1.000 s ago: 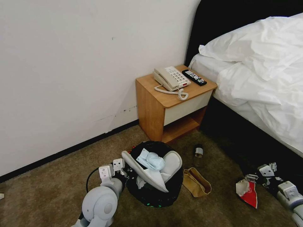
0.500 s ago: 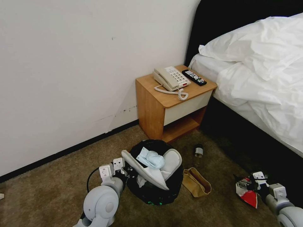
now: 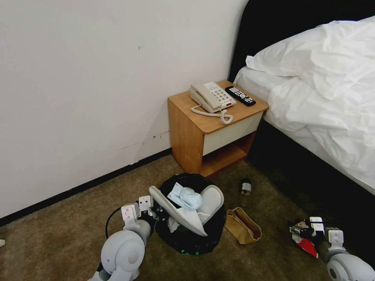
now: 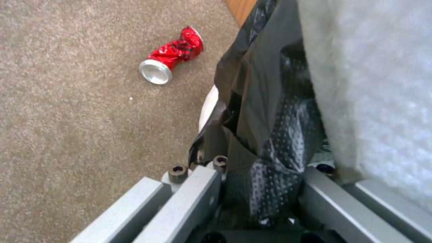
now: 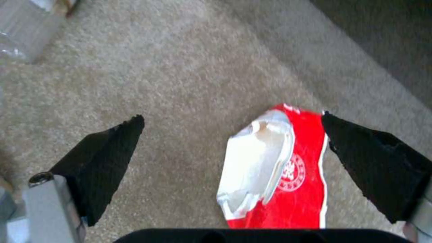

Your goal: Pick up the trash bin, then pick up the garbage from the floor and place it into the trash bin.

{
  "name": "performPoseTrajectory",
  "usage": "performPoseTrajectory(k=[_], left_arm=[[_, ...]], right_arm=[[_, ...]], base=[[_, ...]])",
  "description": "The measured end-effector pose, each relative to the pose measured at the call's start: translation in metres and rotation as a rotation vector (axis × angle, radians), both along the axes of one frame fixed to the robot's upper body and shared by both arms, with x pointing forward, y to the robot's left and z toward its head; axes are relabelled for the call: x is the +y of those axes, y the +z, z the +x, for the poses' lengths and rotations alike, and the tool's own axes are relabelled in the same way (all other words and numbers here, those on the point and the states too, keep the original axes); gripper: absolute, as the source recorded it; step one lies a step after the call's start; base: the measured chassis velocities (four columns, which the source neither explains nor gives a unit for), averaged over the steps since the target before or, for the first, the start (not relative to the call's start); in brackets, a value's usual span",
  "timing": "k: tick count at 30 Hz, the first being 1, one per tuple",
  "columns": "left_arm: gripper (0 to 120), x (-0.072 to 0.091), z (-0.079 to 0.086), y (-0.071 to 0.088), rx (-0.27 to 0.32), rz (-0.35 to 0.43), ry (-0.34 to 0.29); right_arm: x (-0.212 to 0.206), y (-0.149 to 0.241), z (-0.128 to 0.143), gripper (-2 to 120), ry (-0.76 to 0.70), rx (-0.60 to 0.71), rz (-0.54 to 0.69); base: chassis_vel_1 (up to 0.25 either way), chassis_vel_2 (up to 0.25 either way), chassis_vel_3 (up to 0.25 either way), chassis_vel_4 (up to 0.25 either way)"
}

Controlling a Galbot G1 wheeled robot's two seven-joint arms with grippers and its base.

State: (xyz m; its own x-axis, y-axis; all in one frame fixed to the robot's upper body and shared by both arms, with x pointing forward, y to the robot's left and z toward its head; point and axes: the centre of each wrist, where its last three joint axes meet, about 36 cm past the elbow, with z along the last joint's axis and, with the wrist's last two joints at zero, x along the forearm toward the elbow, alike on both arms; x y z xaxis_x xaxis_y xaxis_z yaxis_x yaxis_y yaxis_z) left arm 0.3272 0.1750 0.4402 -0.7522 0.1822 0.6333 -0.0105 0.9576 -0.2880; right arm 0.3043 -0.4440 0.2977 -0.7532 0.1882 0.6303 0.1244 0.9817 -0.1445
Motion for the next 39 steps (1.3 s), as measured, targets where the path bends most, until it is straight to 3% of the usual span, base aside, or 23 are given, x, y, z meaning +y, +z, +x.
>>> performPoseTrajectory(k=[20, 39], left_arm=[[0, 0.009, -0.004, 0.001, 0.002, 0.029, -0.035], [0, 0.01, -0.006, 0.001, 0.006, 0.035, -0.042]], right_arm=[[0.005, -0.045, -0.007, 100, -0.147, 0.021, 0.043], [0.004, -0.06, 0.0, 100, -0.188, 0.023, 0.063]], base=[[0.0, 0.0, 0.0, 0.0], [0.0, 0.0, 0.0, 0.0]])
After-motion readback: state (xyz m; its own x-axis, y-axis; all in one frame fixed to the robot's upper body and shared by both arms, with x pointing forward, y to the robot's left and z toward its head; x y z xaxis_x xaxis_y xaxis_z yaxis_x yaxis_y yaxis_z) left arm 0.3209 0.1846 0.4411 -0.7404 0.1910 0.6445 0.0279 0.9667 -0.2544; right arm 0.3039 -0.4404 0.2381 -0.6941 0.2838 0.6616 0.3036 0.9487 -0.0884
